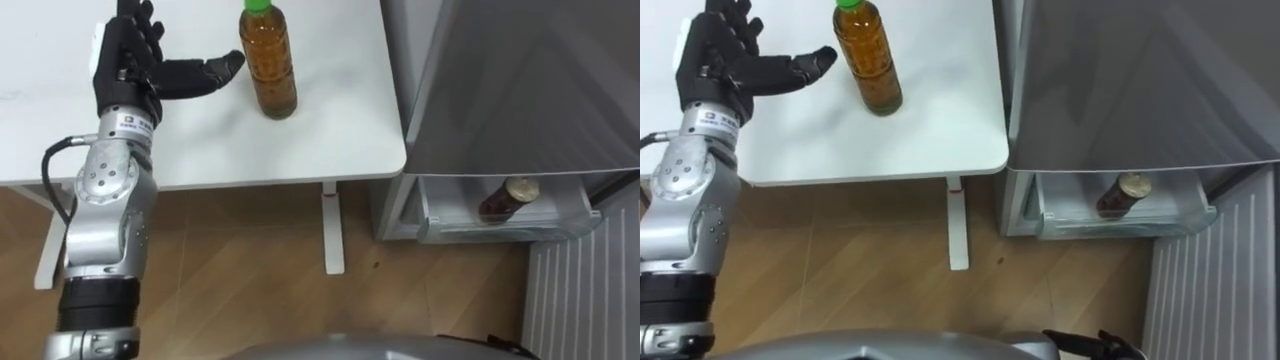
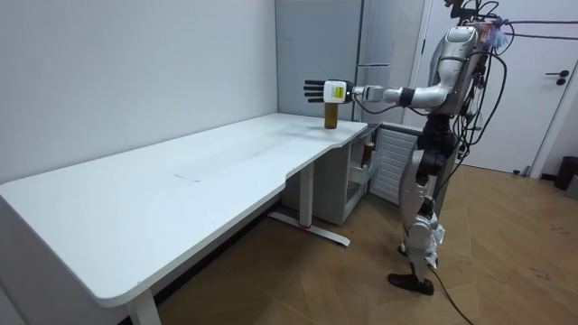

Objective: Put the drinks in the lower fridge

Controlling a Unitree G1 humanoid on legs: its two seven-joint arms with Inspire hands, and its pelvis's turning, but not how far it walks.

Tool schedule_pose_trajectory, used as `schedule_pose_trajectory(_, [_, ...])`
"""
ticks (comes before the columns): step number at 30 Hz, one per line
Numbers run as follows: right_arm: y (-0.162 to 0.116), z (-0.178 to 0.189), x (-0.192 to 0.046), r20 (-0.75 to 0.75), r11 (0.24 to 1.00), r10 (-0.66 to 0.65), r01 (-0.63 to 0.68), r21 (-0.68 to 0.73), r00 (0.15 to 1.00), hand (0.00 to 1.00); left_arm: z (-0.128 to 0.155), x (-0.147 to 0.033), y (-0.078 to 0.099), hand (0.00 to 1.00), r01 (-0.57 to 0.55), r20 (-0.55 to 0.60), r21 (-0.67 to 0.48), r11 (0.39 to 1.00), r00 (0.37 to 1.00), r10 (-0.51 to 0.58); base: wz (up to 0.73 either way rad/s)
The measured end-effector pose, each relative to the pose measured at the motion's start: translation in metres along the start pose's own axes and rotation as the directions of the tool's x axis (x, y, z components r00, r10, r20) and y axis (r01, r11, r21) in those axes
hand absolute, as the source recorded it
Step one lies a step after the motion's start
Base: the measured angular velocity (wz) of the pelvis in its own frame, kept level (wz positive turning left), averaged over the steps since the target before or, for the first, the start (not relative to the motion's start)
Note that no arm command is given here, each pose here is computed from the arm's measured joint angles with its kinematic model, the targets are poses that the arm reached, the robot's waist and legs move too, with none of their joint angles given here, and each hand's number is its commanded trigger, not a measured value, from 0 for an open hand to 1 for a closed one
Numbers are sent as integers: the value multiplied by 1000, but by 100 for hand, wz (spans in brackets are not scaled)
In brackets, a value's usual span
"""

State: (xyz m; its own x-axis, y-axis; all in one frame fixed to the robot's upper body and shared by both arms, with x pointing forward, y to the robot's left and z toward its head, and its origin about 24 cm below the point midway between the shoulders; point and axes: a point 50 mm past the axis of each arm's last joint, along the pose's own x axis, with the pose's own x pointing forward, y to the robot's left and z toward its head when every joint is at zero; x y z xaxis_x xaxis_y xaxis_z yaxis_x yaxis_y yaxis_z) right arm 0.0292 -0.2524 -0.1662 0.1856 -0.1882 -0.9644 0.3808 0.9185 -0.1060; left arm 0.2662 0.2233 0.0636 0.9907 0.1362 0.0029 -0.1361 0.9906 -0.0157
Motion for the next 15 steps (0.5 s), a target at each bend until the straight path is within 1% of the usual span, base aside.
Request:
schedule_pose_trajectory(5, [0, 2, 0, 7, 1000, 1, -1, 4, 1000, 0, -1, 10, -3, 0, 23, -17, -1, 1000, 1000, -23, 0])
schedule_pose_trajectory(15, [-3, -1, 0, -17, 1000, -2, 2, -29, 1000, 0, -7, 10, -6, 0, 84, -51, -3, 996, 995, -84, -1])
